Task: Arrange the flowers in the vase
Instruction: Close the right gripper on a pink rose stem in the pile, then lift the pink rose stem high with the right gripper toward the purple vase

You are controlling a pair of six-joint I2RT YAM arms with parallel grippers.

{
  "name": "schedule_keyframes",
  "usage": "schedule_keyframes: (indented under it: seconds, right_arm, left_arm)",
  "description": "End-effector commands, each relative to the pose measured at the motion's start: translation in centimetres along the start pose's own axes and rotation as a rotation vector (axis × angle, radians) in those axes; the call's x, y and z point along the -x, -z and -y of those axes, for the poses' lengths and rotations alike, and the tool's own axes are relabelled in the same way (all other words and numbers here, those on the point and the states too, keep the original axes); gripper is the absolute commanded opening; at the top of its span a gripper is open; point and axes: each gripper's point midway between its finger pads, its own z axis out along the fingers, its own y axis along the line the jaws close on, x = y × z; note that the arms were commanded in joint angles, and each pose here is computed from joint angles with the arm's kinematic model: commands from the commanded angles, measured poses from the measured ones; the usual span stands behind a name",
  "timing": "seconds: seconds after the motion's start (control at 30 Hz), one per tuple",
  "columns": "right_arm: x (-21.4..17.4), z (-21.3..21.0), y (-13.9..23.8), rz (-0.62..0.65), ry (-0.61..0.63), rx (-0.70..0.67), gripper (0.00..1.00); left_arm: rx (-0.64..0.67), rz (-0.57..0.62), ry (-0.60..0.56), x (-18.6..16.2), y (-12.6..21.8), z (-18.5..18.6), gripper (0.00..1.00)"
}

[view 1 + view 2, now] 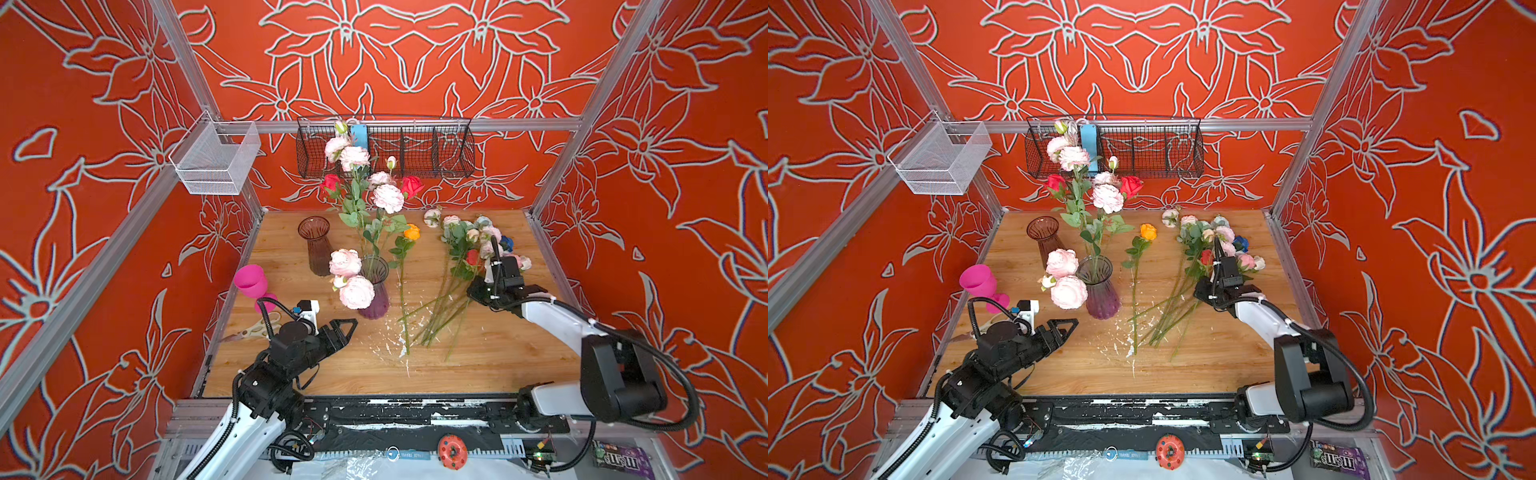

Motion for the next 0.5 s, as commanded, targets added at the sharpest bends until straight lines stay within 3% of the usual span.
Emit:
schedule_keyframes:
  seconds: [0.0,0.13,0.27,0.47]
  right_arm:
    - [0.2,-1.3,2.4,0.027,0.015,0.045,0.07]
    - [0.9,-3.1,5.3,0.093,0.056,0.114,0.05]
    - [1.3,-6.0,8.4,0.212,0.112,0.278,0.03]
    - [0.4,-10.4,15.4,0.503,0.249,0.534,0.01]
  left_arm:
    - [-0.154,-0.031,-0.044,-0.8,-0.1,2.6,0.77]
    - [-0.255,-0.045,-0.116,-1.8,0.1,4.5,0.77]
    - [-0.295,-0.068,-0.229,-3.3,0.0,5.8,0.76]
    - [-0.258,-0.101,-0.385,-5.6,-1.0,7.1,0.77]
